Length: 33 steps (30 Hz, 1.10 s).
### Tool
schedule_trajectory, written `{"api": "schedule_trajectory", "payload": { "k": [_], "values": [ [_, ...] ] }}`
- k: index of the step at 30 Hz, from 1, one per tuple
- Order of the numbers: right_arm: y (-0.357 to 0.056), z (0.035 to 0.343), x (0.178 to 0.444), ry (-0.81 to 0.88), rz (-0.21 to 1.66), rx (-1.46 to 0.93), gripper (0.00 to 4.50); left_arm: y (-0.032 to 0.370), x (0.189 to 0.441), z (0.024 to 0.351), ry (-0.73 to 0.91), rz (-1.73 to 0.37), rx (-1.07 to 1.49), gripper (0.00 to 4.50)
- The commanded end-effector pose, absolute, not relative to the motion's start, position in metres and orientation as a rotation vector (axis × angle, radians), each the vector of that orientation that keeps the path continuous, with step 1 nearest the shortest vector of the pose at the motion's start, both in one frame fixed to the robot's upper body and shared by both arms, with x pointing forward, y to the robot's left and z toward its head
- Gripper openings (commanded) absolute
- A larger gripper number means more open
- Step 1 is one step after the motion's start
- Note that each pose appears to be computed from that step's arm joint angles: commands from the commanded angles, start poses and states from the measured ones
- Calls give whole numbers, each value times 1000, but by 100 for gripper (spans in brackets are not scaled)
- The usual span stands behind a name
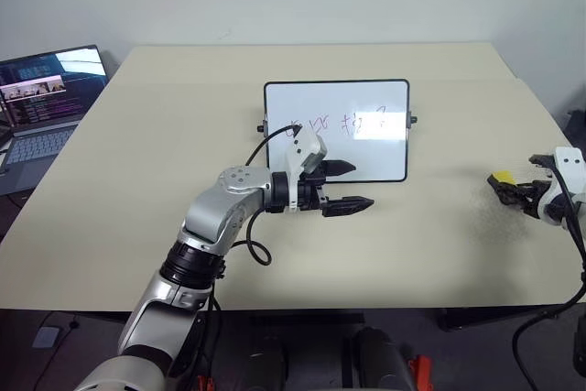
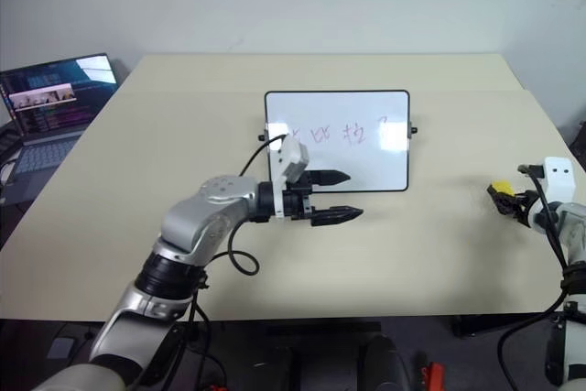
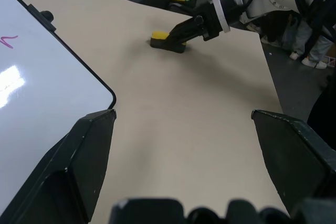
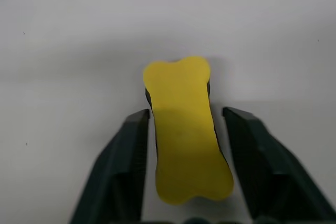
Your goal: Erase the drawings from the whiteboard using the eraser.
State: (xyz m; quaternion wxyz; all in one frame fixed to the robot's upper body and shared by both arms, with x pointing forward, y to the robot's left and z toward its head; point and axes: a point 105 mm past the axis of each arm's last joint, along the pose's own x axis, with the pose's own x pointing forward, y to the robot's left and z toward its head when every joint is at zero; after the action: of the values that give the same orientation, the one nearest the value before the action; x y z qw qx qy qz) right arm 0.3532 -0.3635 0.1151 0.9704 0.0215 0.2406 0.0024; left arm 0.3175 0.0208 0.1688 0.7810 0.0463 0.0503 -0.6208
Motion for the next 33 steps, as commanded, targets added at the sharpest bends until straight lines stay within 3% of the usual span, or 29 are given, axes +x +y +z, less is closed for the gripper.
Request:
{"api": "schedule_trajectory", "payload": {
  "k": [1,3,13,15,18,22,24,29,33],
  "values": [
    [-364,131,358,427,16,37,105,25,315,182,54,-1336,110,450],
    [-363,131,359,426,17,39,85,25,315,182,55,-1334,109,450],
    [-357,133,362,420,41,2,85,28,317,181,58,-1314,111,450],
    [-349,156,366,360,56,-41,85,38,323,183,50,-1272,120,450],
    [-330,215,372,208,72,-115,85,60,337,190,25,-1170,135,450],
    [-254,293,370,-23,227,-221,84,99,350,203,-10,-1030,153,450],
    [-200,315,370,-107,356,-242,84,124,357,204,-4,-928,184,450],
    [-113,320,375,-175,565,-281,84,157,364,192,38,-777,229,450],
    [-59,300,381,-182,676,-371,84,163,363,179,66,-720,256,450]
  ]
}}
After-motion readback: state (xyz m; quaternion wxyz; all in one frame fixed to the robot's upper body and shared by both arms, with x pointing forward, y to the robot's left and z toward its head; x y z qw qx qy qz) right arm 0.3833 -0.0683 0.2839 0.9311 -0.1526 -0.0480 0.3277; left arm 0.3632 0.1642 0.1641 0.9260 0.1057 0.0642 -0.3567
